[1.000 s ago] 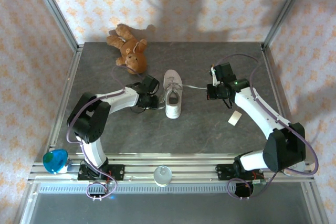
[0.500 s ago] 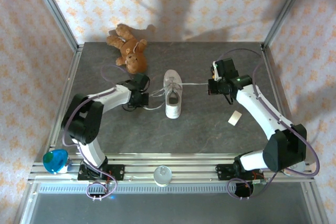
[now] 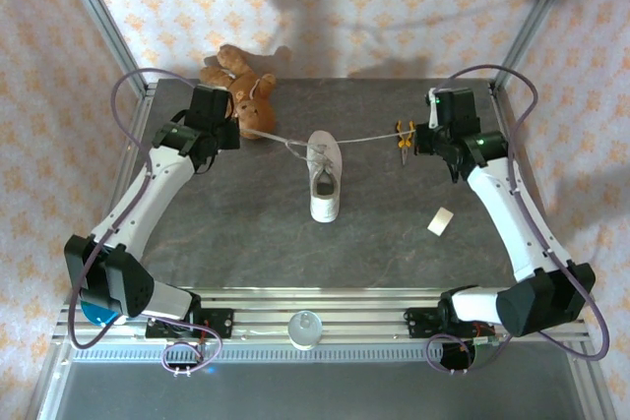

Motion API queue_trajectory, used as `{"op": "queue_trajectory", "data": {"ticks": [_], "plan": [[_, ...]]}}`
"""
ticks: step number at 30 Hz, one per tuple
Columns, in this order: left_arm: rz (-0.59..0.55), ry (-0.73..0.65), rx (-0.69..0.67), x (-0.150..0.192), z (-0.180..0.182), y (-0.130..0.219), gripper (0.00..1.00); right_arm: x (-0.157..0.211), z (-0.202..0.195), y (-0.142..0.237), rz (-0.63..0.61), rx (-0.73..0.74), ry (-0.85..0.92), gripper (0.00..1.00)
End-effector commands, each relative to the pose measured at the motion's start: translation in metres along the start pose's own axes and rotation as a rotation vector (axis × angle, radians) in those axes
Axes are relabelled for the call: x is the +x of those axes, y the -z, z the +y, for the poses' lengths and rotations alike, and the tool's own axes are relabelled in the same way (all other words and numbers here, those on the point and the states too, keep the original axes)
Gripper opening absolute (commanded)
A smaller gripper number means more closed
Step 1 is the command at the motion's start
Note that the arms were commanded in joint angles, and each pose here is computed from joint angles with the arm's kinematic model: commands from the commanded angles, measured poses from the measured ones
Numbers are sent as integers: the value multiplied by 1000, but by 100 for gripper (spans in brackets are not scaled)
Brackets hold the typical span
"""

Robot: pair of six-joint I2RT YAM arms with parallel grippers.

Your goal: Tie the shoes

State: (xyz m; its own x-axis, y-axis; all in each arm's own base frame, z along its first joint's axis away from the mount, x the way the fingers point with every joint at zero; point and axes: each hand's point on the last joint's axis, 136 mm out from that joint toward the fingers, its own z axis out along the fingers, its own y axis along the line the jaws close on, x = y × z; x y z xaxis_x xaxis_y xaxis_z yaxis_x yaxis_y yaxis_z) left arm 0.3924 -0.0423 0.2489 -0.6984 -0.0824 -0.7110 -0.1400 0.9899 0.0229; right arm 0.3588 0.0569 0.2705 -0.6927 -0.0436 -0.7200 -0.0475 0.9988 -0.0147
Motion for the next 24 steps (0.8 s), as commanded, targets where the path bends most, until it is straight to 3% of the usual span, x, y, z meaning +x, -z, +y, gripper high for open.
{"op": "queue_trajectory", "data": {"ticks": [1, 8, 14, 24], "plan": [[-2, -65, -89, -10, 22, 13, 0, -17, -18, 25, -55, 59, 3, 0], [-50, -94, -85, -29, 28, 28, 0, -22, -56, 42, -66, 167, -13, 0], [-28, -93, -47, -28, 25, 18, 0, 2, -96, 31, 20, 271, -65, 0], [113, -38, 41, 17, 42, -24, 0, 47, -129, -11, 199, 383, -83, 0]]}}
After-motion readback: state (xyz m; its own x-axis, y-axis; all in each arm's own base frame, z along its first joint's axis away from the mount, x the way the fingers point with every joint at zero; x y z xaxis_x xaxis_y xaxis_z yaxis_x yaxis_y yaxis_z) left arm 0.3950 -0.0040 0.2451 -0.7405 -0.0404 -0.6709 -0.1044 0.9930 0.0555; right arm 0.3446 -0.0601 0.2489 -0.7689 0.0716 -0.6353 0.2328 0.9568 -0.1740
